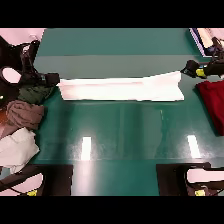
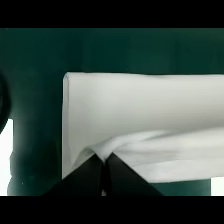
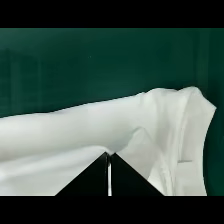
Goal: Fold the shirts.
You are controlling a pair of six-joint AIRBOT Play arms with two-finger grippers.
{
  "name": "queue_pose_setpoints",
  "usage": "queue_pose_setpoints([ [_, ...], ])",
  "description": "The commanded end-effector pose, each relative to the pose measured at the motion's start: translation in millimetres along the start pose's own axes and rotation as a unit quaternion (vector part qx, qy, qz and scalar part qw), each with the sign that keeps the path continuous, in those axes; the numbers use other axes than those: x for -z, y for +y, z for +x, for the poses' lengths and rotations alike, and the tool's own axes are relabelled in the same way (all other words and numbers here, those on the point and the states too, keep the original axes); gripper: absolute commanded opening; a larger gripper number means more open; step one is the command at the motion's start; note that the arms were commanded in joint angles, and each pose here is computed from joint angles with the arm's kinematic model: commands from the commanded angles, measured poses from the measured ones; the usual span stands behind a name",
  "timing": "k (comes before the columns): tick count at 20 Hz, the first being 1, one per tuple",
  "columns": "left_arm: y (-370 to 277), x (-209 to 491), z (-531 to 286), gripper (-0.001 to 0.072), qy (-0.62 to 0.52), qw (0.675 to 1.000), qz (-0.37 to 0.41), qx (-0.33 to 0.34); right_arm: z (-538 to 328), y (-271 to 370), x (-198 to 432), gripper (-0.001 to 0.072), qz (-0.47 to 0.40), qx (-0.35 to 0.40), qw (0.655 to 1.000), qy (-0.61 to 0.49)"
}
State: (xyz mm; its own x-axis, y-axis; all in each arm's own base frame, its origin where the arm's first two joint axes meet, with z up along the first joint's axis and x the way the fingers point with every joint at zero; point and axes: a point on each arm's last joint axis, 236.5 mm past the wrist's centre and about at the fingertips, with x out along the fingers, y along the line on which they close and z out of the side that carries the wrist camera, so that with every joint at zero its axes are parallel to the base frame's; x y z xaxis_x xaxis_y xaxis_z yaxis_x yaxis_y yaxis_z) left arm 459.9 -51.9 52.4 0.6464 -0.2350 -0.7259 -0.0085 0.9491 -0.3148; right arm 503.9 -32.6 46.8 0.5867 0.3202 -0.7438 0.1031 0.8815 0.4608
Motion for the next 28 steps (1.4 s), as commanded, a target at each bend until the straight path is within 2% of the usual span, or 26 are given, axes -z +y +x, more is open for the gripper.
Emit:
queue_pose_setpoints([
  [1,7,-9,22,0.0026,-0.023,0.999,-0.023,-0.001,21,0,-7,0.0021,-0.007,0.005,1.0,-0.016],
  [2,9,-11,25,0.0029,-0.028,0.999,-0.034,-0.002,27,2,-7,0.0024,-0.009,0.004,1.0,-0.018],
  [3,10,-15,25,0.0246,-0.037,0.998,-0.045,-0.003,32,4,-6,0.0039,-0.007,0.0,1.0,-0.016],
  [4,10,-21,25,0.0573,-0.048,0.997,-0.059,-0.003,37,7,-4,0.0216,-0.007,-0.004,1.0,-0.011],
  [5,10,-23,24,0.0618,-0.052,0.996,-0.066,-0.003,39,9,-3,0.0368,-0.004,-0.012,1.0,-0.001],
  [8,9,-15,24,0.0611,-0.034,0.997,-0.066,-0.001,28,10,-3,0.0418,-0.008,-0.03,0.999,0.043],
  [10,6,8,24,0.0609,0.015,0.998,-0.063,0.001,11,-2,0,0.0636,-0.006,-0.037,0.996,0.078],
  [11,5,19,24,0.0595,0.037,0.998,-0.058,0.003,4,-12,4,0.0675,0.002,-0.039,0.995,0.096],
  [13,2,37,22,0.0132,0.077,0.995,-0.056,0.005,-2,-36,17,0.0701,0.026,-0.042,0.99,0.134],
  [14,1,44,21,0.0034,0.091,0.994,-0.056,0.006,0,-48,25,0.0701,0.041,-0.044,0.987,0.152],
  [21,-3,76,12,0.0034,0.162,0.985,-0.057,0.013,43,-89,77,0.0701,0.105,-0.062,0.962,0.244],
  [24,-9,78,11,0.0034,0.166,0.984,-0.067,0.023,60,-76,79,0.0698,0.119,-0.109,0.956,0.243],
  [27,-14,77,11,0.0033,0.165,0.983,-0.075,0.033,73,-71,84,0.0691,0.124,-0.121,0.953,0.249],
  [28,-15,77,11,0.0033,0.165,0.983,-0.075,0.033,77,-67,83,0.0668,0.119,-0.12,0.954,0.247],
])
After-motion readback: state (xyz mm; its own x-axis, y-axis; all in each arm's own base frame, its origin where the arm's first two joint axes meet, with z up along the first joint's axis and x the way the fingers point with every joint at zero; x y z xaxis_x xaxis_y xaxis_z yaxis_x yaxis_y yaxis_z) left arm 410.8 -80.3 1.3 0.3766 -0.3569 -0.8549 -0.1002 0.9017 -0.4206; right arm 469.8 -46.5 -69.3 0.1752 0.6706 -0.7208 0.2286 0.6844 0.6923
